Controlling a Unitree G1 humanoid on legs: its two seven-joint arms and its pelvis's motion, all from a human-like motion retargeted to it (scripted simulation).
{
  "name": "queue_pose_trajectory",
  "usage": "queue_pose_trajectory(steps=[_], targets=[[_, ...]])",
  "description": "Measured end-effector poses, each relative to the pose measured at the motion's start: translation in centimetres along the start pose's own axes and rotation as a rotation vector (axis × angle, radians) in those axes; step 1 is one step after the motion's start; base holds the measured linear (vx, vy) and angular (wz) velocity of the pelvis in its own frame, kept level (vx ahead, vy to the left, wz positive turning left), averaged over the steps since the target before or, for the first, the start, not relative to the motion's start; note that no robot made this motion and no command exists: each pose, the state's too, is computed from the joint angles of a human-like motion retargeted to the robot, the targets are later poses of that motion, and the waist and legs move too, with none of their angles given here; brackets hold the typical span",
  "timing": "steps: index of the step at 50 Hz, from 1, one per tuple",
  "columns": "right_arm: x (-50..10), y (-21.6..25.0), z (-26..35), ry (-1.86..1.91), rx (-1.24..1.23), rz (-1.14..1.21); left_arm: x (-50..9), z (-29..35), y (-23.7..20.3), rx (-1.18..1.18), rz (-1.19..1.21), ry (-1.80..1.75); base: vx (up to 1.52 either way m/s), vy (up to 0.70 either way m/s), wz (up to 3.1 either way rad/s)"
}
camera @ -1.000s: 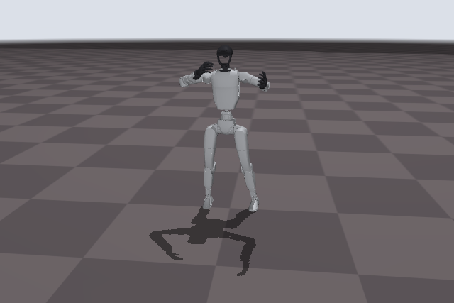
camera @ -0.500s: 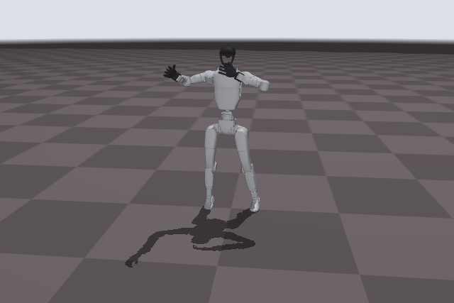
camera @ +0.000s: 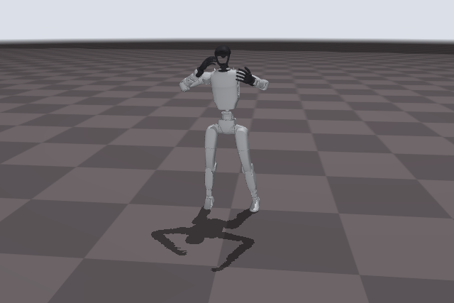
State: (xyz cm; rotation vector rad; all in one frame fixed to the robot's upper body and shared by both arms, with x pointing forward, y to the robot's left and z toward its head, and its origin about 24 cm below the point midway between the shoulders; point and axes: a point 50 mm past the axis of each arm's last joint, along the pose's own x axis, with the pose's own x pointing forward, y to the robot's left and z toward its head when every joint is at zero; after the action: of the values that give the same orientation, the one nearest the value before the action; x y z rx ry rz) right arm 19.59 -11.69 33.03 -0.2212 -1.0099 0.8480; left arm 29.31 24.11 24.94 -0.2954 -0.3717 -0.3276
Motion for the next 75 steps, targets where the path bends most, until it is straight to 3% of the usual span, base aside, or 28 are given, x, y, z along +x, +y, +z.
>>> queue_pose_trajectory(steps=[6, 10, 14, 20, 22, 25, 29, 31, 34, 43, 45, 47, 49, 52, 55, 59, 62, 65, 67, 70, 75], targets=[[-2.9, -10.3, -2.5, 0.193, -0.328, -0.544, -4.1, -0.5, -15.2, -0.157, -0.892, 0.114, 0.0, 0.0, 0.0], [-6.9, -15.4, -4.6, 0.399, -0.454, -0.851, -7.5, 0.1, -19.7, -0.21, -1.208, 0.152, 0.0, 0.0, 0.0], [-7.7, -14.3, -5.5, 0.46, -0.399, -0.786, -4.6, 1.4, -17.2, 0.031, -1.011, 0.009, 0.0, 0.0, 0.0], [-3.6, -2.4, -4.9, 0.354, 0.047, -0.101, 0.7, 3.5, -4.9, 0.357, -0.282, -0.085, 0.0, 0.0, 0.0], [-2.6, 1.9, -3.9, 0.294, 0.185, 0.097, 1.2, 3.7, -0.1, 0.351, -0.007, -0.086, 0.0, 0.0, 0.0], [-1.9, 6.5, -2.1, 0.204, 0.395, 0.305, 0.3, 3.2, 6.1, 0.163, 0.384, -0.089, 0.0, 0.0, 0.0], [-1.2, 6.8, -0.7, 0.104, 0.402, 0.287, -1.5, 2.7, 9.9, -0.005, 0.685, -0.12, 0.0, 0.0, 0.0], [-0.9, 4.7, -0.9, 0.083, 0.279, 0.166, -1.7, 2.8, 9.4, -0.021, 0.659, -0.13, 0.0, 0.0, 0.0], [-1.6, -0.5, -1.7, 0.123, 0.032, -0.095, -1.1, 2.4, 5.7, -0.07, 0.416, -0.11, 0.0, 0.0, 0.0], [-12.3, -17.0, -3.5, 0.494, -0.469, -1.02, -3.9, 1.5, -14.6, -0.102, -0.791, 0.031, 0.0, 0.0, 0.0], [-15.2, -19.4, -3.3, 0.663, -0.629, -1.124, -5.9, 1.7, -18.0, -0.093, -1.04, 0.03, 0.0, 0.0, 0.0], [-16.7, -20.4, -3.1, 0.854, -0.72, -1.021, -6.8, 2.3, -19.5, -0.046, -1.177, -0.014, 0.0, 0.0, 0.0], [-16.2, -19.8, -3.3, 0.791, -0.652, -1.008, -6.2, 3.0, -19.1, 0.039, -1.132, -0.093, 0.0, 0.0, 0.0], [-13.2, -16.4, -4.0, 0.566, -0.381, -0.939, -3.4, 4.1, -15.4, 0.209, -0.841, -0.18, 0.0, 0.0, 0.0], [-9.5, -11.5, -4.2, 0.516, -0.204, -0.572, -0.9, 4.7, -9.2, 0.393, -0.486, -0.172, 0.0, 0.0, 0.0], [-4.3, -2.9, -2.4, 0.37, -0.156, -0.074, 0.1, 5.6, 0.8, 0.528, 0.065, -0.131, 0.0, 0.0, 0.0], [-2.2, 3.5, 0.3, 0.17, -0.022, 0.219, -1.3, 6.0, 7.8, 0.44, 0.501, -0.131, 0.0, 0.0, 0.0], [-1.6, 7.0, 2.5, 0.006, 0.14, 0.379, -3.6, 5.5, 12.2, 0.191, 0.832, -0.165, 0.0, 0.0, 0.0], [-1.2, 6.9, 2.8, -0.032, 0.12, 0.366, -4.4, 5.4, 12.9, 0.112, 0.88, -0.184, 0.0, 0.0, 0.0], [-0.8, 3.9, 1.5, 0.022, -0.077, 0.203, -3.8, 5.2, 10.8, 0.115, 0.707, -0.17, 0.0, 0.0, 0.0], [-3.7, -6.2, -1.5, 0.263, -0.34, -0.253, -1.4, 3.8, -1.2, 0.118, -0.029, -0.082, 0.0, 0.0, 0.0]])
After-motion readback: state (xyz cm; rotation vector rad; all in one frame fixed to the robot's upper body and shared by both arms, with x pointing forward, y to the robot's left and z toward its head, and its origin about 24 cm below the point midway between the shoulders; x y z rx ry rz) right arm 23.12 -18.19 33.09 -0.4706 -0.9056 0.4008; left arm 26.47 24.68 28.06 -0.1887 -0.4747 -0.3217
